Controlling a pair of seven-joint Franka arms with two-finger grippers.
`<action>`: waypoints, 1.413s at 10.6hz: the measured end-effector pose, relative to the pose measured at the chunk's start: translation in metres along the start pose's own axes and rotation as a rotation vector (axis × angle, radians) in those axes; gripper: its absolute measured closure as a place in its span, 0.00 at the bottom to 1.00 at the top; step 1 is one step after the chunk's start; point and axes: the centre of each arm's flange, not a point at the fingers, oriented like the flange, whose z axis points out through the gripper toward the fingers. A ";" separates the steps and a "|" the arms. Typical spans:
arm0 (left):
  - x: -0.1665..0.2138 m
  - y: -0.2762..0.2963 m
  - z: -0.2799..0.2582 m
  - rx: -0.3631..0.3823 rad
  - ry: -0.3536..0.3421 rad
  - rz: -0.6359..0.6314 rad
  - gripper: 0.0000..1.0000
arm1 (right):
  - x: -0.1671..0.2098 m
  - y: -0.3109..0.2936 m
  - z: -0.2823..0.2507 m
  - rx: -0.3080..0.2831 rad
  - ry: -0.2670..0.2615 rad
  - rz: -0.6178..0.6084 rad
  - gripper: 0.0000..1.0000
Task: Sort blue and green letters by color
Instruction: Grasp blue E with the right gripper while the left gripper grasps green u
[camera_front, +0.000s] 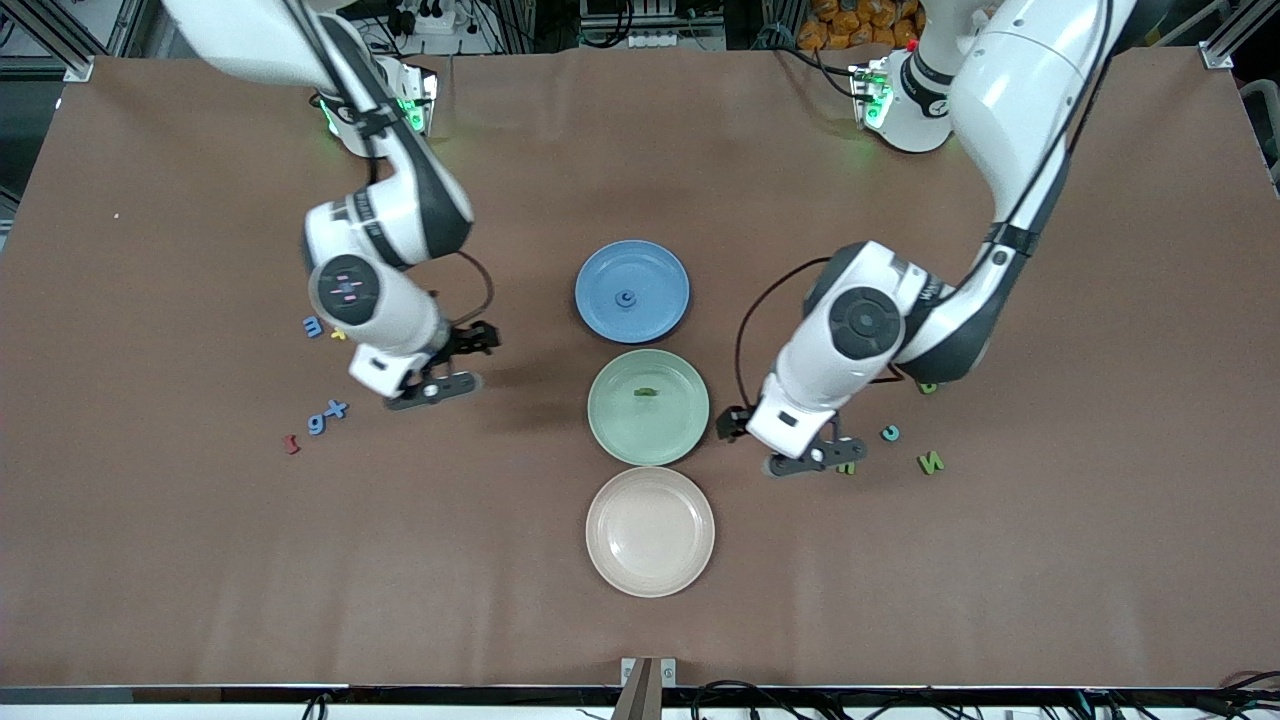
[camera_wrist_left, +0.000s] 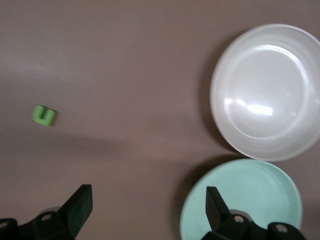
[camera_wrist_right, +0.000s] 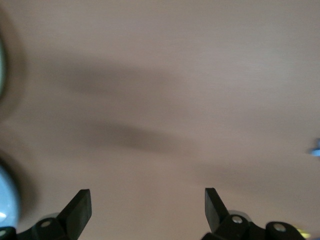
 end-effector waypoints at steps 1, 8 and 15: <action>0.015 -0.021 0.003 0.032 0.011 -0.011 0.00 | -0.004 0.038 -0.007 0.003 0.004 -0.027 0.00; 0.050 -0.090 0.053 0.203 0.022 0.232 0.00 | -0.086 0.235 -0.033 -0.053 -0.006 -0.224 0.00; 0.060 -0.118 0.104 0.180 -0.006 0.305 0.00 | -0.171 0.250 0.050 -0.100 0.063 -0.214 0.00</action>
